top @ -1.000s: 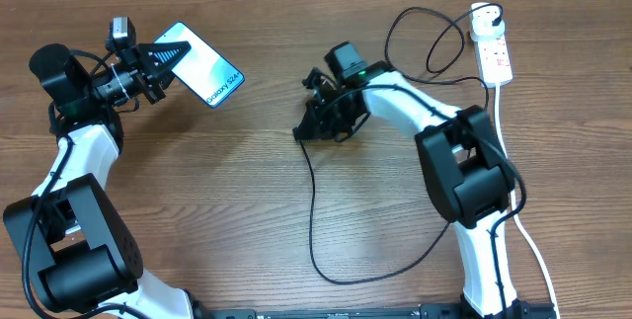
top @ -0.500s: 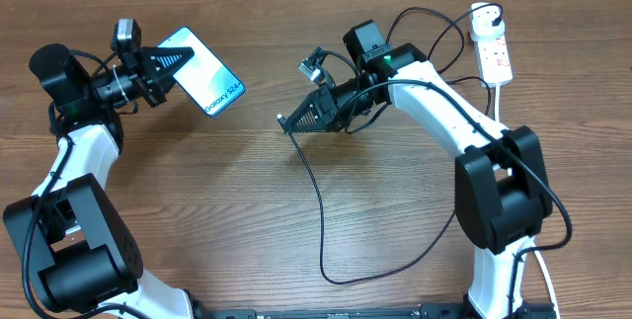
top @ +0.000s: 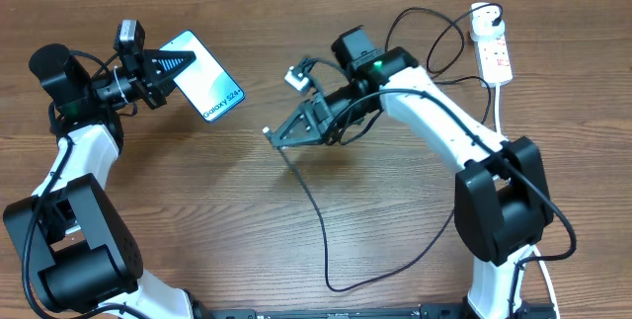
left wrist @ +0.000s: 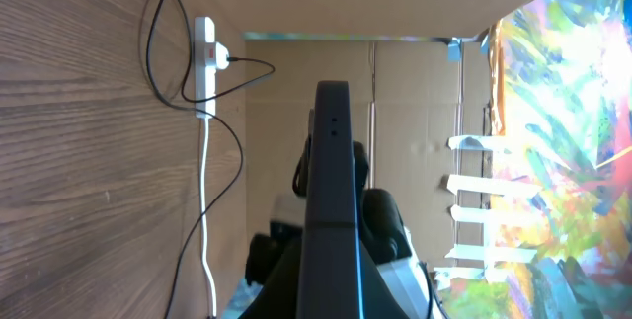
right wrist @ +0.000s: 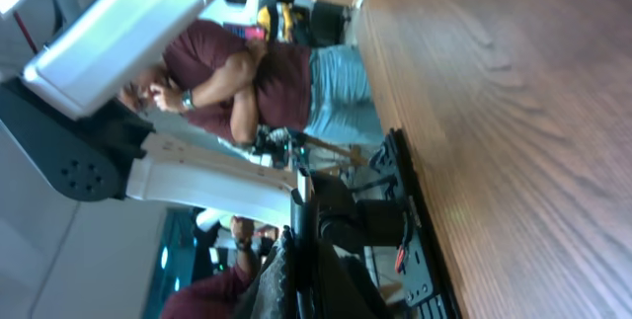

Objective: Plug charger to phone and switch on socket

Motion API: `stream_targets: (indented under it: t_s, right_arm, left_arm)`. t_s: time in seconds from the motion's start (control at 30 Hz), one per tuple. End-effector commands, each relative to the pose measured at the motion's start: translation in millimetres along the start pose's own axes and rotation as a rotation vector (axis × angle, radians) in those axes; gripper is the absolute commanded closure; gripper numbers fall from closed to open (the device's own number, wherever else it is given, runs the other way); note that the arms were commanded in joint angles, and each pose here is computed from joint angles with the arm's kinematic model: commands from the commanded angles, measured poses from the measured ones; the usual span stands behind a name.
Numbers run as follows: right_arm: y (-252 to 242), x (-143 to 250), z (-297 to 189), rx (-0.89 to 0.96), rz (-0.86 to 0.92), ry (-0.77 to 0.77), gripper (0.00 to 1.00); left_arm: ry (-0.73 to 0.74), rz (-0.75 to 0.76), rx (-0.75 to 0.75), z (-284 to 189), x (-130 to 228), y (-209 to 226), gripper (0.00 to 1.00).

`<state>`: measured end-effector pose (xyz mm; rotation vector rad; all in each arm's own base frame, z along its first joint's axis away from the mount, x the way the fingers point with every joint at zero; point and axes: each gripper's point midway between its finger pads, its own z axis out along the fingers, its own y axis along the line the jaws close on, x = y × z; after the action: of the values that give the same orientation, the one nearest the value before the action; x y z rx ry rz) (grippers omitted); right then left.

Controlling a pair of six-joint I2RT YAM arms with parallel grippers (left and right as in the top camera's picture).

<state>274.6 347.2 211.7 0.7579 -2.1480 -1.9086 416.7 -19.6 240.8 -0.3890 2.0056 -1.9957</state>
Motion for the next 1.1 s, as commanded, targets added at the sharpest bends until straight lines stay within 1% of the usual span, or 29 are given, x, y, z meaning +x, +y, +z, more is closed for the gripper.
stream_targets:
  t_s: [0.0,0.17,0.27,0.43,0.53,0.63,1.07]
  right_arm:
    - [18,7,11,0.015,-0.068,0.026,0.96]
    - [26,6,23,0.050,-0.092,0.047,0.96]
    - [25,2,25,0.140,-0.097,0.038,0.96]
    - [28,-8,24,0.175,-0.113,0.015,0.96]
    - [27,-15,18,0.177,-0.107,-0.009,0.97]
    - [33,-18,14,0.141,-0.123,-0.019,0.97]
    - [42,-25,3,0.104,-0.145,-0.042,0.97]
  left_arm:
    - [0.025,0.045,0.005,0,2,-5,0.96]
    - [0.034,0.045,0.005,3,3,-5,0.96]
    - [0.045,0.045,0.005,7,5,-5,0.96]
    - [0.065,0.044,0.006,14,9,-6,0.96]
    - [0.079,0.045,0.007,19,12,-6,0.96]
    - [0.091,0.044,0.007,24,14,-6,0.96]
    - [0.112,0.045,0.008,31,19,-6,0.96]
